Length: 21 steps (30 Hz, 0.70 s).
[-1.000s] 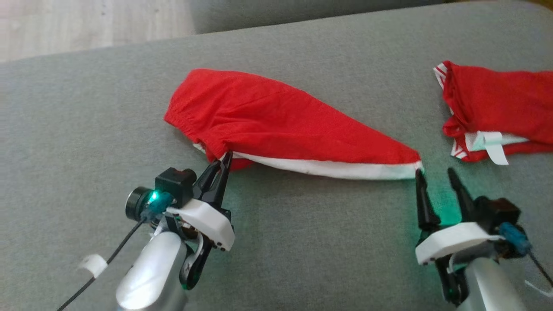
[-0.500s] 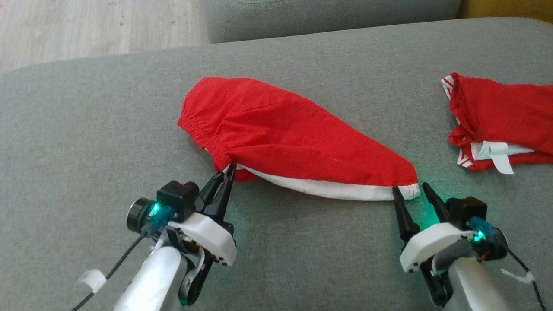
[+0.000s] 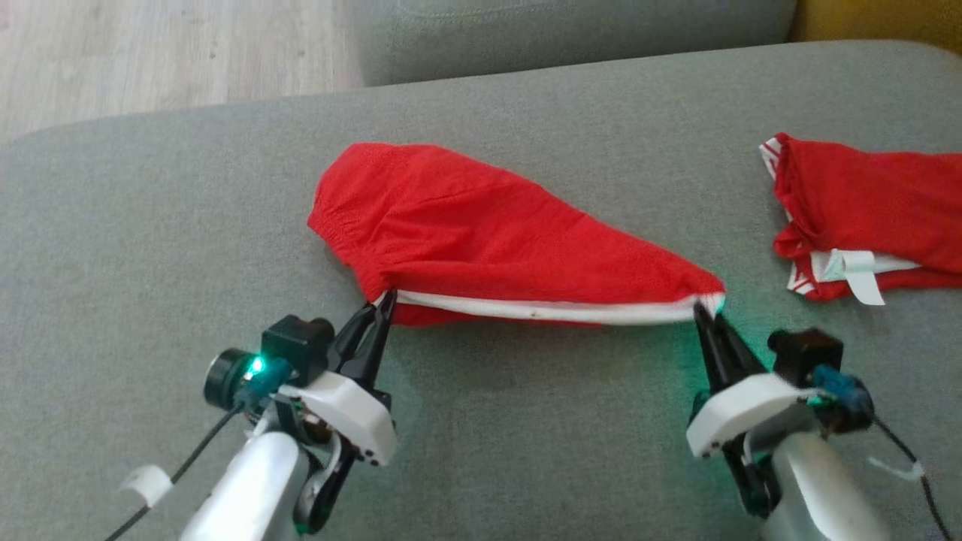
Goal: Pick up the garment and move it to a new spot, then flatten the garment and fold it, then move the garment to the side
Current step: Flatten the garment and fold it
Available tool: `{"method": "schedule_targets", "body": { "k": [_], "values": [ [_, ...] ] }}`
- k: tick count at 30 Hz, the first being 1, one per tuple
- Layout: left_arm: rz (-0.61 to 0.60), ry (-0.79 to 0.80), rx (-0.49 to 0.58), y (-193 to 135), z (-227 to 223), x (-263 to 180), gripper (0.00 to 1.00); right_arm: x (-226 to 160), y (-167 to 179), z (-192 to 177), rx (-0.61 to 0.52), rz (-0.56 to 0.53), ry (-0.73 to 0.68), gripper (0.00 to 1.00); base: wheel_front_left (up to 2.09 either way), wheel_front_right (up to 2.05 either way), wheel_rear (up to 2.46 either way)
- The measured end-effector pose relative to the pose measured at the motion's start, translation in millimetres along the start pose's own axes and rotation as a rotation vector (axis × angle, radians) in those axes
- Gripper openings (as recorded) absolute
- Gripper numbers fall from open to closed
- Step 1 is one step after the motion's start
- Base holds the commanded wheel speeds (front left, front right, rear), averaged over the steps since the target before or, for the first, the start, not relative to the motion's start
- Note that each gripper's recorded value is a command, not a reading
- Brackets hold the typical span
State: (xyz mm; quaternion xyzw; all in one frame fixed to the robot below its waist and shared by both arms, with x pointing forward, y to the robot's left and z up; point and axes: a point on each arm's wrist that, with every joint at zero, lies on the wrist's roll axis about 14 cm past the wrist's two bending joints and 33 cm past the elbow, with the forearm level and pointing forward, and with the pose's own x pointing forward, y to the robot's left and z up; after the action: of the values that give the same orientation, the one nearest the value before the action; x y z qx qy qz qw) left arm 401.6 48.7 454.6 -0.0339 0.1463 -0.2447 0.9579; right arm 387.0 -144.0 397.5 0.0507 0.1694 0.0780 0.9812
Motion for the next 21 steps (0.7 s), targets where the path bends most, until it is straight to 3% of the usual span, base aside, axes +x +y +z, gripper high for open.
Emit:
{"method": "schedule_targets", "body": {
  "k": [5,8,17,21],
  "values": [
    [-0.002,0.021,0.059,8.7,8.5,-4.8,0.00,6.7,5.4,60.0,-0.027,0.020,-0.171,0.00,0.00,0.00,0.00],
    [-0.015,-0.006,0.122,14.6,36.0,-1.6,0.00,11.6,10.6,105.2,-0.091,0.043,-0.258,0.00,0.00,0.00,0.00],
    [0.009,-0.264,0.354,25.9,196.5,1.4,0.00,-7.8,27.1,267.7,-0.373,0.095,-0.574,0.00,0.00,0.00,0.00],
    [0.036,-0.386,0.405,26.2,252.4,-12.8,0.00,-31.6,36.1,318.6,-0.479,0.095,-0.697,0.00,0.00,0.00,0.00]
  ]
}}
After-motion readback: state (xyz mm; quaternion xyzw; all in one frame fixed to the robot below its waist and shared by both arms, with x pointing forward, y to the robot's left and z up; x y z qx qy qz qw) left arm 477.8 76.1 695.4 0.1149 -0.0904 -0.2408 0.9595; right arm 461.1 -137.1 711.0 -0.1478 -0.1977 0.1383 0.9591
